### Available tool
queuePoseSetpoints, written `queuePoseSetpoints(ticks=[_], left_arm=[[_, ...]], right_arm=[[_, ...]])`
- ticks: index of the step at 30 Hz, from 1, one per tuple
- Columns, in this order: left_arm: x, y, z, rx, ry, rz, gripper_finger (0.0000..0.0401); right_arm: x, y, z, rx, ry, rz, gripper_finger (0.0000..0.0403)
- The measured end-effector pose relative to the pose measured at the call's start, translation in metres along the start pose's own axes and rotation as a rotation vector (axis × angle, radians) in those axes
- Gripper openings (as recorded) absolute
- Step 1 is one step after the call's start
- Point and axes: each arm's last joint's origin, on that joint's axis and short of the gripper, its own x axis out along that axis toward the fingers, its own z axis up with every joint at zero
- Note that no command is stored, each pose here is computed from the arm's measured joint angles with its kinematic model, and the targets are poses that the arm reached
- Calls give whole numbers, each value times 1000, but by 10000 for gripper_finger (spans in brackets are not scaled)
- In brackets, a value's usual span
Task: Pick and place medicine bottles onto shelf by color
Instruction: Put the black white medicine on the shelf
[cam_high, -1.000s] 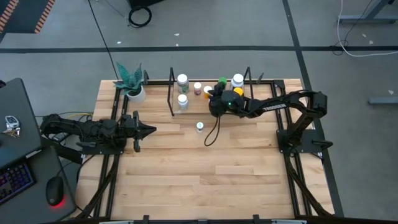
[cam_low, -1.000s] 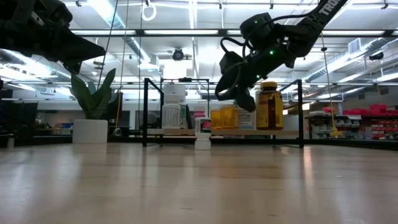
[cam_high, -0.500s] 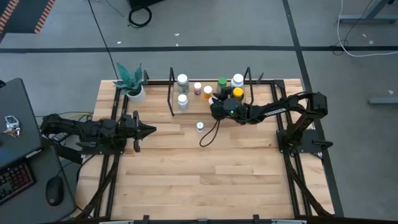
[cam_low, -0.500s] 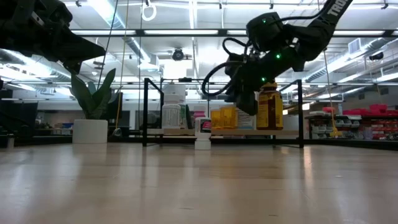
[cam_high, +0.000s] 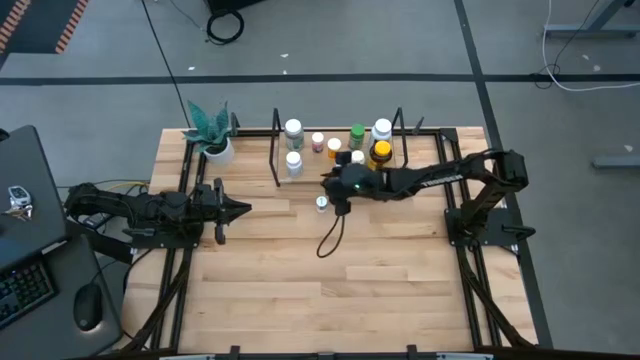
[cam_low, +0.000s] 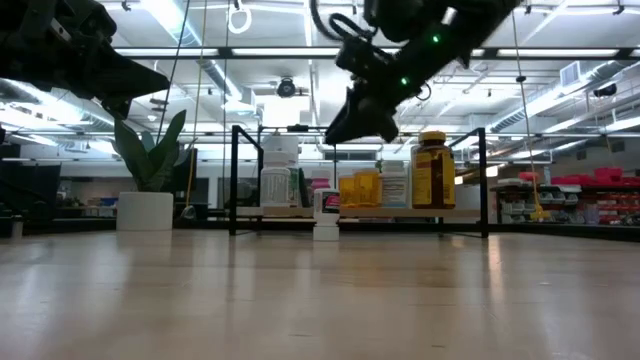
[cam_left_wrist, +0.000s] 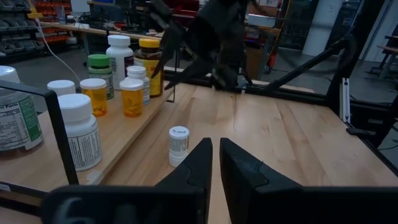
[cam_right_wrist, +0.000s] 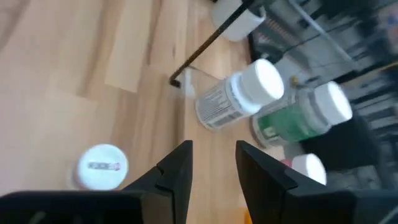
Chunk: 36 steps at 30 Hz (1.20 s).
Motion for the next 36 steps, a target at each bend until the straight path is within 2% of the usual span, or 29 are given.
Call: queuePoseSetpoints(ticks=[3, 7, 10, 14, 19, 23, 29, 36], left_arm=[[0, 0, 0, 0, 0, 0, 38], [0, 0, 0, 0, 0, 0, 32], [0, 0, 0, 0, 0, 0, 28], [0, 0, 0, 0, 0, 0, 32], [0, 0, 0, 0, 0, 0, 39], [0, 0, 0, -1, -3, 0, 38], [0, 0, 0, -1, -3, 0, 29], [0, 0, 0, -1, -3, 0, 36]], right_arm=[[-5, -9, 14, 33, 16, 50, 130], [-12, -23, 23, 62, 124, 24, 130], [-15, -44, 24, 149, 178, 25, 130], [-14, -68, 19, 241, 252, 53, 130], [6, -67, 7, 238, 412, 179, 137], [19, -67, 13, 209, 475, 215, 162], [21, -74, 30, 161, 426, 190, 210], [22, -84, 18, 236, 464, 227, 255]])
